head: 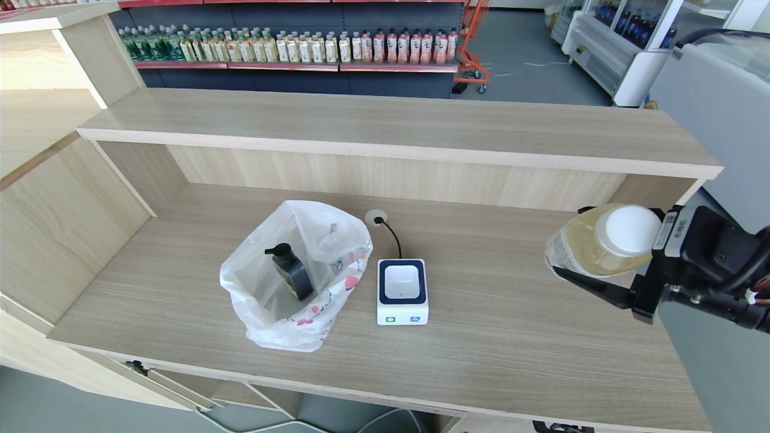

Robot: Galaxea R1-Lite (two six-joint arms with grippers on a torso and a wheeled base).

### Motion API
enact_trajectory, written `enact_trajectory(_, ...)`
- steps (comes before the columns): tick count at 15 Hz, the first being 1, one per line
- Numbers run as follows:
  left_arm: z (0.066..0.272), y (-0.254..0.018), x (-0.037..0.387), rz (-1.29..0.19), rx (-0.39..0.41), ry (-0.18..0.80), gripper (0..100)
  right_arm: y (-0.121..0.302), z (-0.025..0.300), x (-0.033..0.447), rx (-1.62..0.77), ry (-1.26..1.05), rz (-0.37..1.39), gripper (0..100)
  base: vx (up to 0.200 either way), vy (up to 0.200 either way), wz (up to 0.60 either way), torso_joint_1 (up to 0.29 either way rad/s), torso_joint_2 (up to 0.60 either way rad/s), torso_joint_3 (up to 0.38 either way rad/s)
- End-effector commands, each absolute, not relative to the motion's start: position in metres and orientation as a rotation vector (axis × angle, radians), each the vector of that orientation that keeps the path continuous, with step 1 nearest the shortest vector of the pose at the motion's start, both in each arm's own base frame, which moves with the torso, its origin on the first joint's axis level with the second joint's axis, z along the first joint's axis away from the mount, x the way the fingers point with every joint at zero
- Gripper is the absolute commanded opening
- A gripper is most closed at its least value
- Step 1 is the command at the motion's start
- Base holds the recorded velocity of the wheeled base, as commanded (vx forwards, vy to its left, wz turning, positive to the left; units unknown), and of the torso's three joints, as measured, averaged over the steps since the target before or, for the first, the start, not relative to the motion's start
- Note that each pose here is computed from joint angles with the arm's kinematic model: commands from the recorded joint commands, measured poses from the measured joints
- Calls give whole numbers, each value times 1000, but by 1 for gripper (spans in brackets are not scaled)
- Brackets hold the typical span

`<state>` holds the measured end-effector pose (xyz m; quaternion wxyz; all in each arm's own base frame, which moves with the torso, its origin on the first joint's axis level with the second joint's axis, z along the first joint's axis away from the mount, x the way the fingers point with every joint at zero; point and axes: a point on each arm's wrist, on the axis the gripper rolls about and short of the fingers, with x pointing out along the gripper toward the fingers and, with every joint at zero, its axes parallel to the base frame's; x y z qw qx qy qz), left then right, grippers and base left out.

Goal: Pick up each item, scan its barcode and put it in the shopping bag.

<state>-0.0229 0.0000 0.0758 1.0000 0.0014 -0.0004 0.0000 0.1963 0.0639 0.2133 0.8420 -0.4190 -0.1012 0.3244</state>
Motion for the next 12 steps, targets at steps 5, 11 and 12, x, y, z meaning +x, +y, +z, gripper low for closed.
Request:
enact_trajectory(5, 76, 0, -23, 0, 3, 0, 100, 69, 210, 203, -880, -212, 722, 0, 0, 160, 0, 1, 0, 1)
enact_trajectory(11, 76, 0, -23, 0, 3, 2, 100, 82, 194, 253, -863, -330, 791, 0, 0, 200, 0, 7, 5, 3)
enact_trajectory(12, 76, 0, -23, 0, 3, 0, 100, 82, 186, 273, -860, -363, 808, 0, 0, 200, 0, -2, 2, 2)
